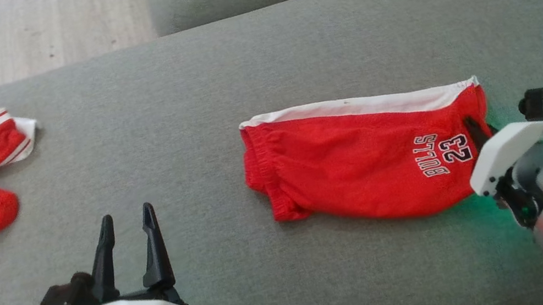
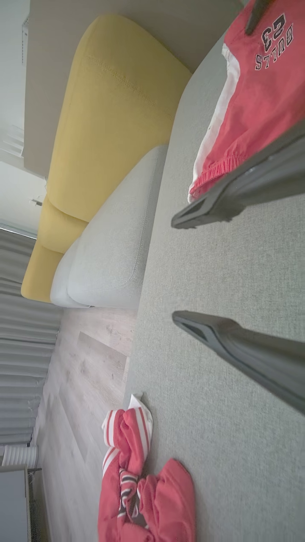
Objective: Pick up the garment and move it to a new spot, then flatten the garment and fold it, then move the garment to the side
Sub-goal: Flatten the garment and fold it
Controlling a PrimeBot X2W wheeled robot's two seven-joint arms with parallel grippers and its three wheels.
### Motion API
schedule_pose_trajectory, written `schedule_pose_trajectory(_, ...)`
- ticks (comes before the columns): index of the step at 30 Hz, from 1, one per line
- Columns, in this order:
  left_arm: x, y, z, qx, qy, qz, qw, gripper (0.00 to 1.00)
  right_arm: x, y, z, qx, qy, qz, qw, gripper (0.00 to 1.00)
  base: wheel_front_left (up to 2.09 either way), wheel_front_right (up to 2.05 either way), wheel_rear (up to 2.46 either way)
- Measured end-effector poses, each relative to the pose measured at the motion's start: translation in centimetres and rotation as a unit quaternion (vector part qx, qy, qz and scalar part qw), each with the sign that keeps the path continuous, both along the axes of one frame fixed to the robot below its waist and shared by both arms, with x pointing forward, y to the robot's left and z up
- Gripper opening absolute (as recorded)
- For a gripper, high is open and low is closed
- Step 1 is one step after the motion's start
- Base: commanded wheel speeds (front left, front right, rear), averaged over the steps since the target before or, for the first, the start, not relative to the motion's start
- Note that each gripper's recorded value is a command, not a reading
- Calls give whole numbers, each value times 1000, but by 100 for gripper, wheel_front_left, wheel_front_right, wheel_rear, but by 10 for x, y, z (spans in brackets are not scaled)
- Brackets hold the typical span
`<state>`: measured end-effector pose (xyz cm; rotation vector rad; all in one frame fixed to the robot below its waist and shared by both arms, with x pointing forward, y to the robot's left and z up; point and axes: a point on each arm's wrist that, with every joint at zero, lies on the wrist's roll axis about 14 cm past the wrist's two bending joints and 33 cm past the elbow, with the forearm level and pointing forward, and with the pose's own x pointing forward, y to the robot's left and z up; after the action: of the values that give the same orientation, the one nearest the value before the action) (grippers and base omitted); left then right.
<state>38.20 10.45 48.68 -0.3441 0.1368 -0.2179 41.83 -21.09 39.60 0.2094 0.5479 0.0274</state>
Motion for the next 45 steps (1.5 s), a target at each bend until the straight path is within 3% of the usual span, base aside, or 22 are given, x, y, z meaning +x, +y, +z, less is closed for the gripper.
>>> schedule_pose_trajectory(4,-6,8,2,-2,-2,14,1000,100,18,29,19,5,-31,36,999,0,0,0,0)
schedule_pose_trajectory(12,-22,26,5,-7,-6,46,999,100,45,137,73,43,-95,153,983,0,0,0,0)
schedule_pose_trajectory(19,-32,42,2,-11,-1,73,997,100,31,203,68,40,-71,248,965,0,0,0,0)
schedule_pose_trajectory(28,-33,50,-3,-16,6,90,996,100,2,226,34,31,-17,299,954,0,0,0,0)
schedule_pose_trajectory(29,-33,49,-3,-15,5,89,996,100,2,227,35,31,-19,301,953,18,0,0,0)
schedule_pose_trajectory(30,-32,48,-2,-16,4,85,996,100,2,228,37,31,-23,303,952,50,0,0,0)
schedule_pose_trajectory(31,-32,47,-2,-17,4,83,996,100,1,230,40,33,-27,305,951,92,0,0,0)
schedule_pose_trajectory(32,-31,45,-2,-17,4,82,997,100,1,230,43,37,-31,305,951,100,0,0,0)
schedule_pose_trajectory(40,-27,29,2,-18,-5,56,998,100,3,229,75,60,-91,294,950,100,0,0,0)
schedule_pose_trajectory(45,-26,21,7,-19,-13,44,999,100,14,212,100,69,-140,258,953,100,0,0,0)
